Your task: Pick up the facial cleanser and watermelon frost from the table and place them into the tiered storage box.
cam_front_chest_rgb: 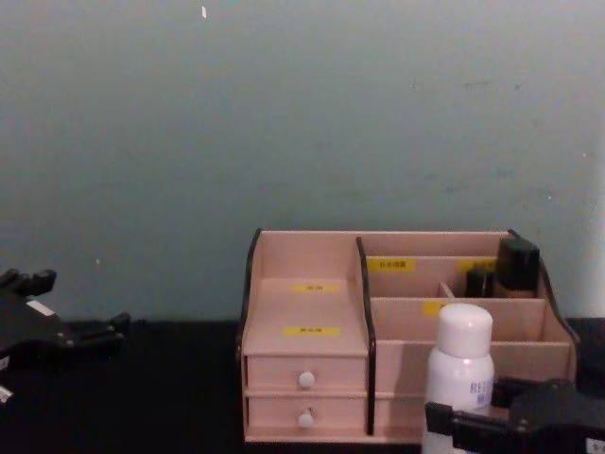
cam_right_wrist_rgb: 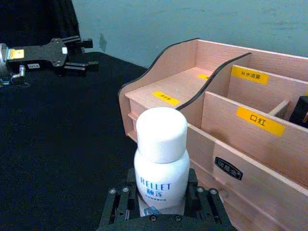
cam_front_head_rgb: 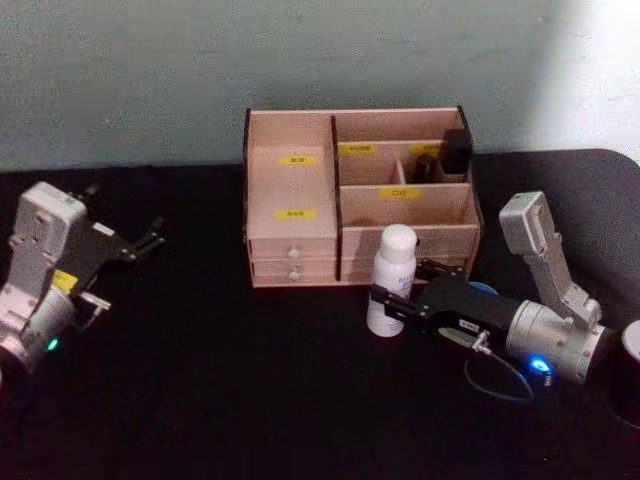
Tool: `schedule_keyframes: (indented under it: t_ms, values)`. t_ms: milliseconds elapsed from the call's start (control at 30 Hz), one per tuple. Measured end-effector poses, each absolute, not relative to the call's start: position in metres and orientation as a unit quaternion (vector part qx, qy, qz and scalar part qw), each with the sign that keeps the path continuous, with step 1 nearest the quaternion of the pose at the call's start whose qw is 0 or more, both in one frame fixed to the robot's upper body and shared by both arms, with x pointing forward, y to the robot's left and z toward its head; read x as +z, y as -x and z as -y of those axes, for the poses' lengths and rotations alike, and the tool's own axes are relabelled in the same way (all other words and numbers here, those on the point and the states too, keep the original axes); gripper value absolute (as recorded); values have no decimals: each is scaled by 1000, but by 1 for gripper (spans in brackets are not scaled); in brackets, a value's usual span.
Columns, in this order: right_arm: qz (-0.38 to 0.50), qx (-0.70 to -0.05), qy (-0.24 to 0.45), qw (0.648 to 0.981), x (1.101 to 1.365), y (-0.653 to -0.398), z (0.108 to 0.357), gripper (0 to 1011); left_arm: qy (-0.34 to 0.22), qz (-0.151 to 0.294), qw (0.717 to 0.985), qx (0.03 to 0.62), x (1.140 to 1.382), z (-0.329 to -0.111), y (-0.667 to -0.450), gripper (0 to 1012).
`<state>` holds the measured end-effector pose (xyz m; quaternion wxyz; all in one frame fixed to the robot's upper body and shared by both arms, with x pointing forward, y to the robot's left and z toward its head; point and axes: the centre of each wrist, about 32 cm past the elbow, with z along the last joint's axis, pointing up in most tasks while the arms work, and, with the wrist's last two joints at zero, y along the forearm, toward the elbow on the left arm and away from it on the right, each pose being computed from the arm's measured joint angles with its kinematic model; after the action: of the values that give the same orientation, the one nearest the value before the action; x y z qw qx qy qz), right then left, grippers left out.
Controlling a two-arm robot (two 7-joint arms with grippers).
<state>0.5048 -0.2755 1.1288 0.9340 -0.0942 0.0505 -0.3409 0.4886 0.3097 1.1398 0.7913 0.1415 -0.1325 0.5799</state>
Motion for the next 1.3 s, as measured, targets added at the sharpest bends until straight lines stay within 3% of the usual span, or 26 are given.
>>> schedule_keyframes:
  t_ms: [467,833,1300]
  values:
    - [-37,-334,93,937,1132,-504,277,589,-141,132,791,580,1140,-310,-489,1001]
    - [-11,-315,66,947,1153,-500,284,589,-141,132,791,580,1140,-310,-489,1001]
    - [15,-369,23,929,1189,-528,283,589,-141,132,791,580,1140,-310,-489,1001]
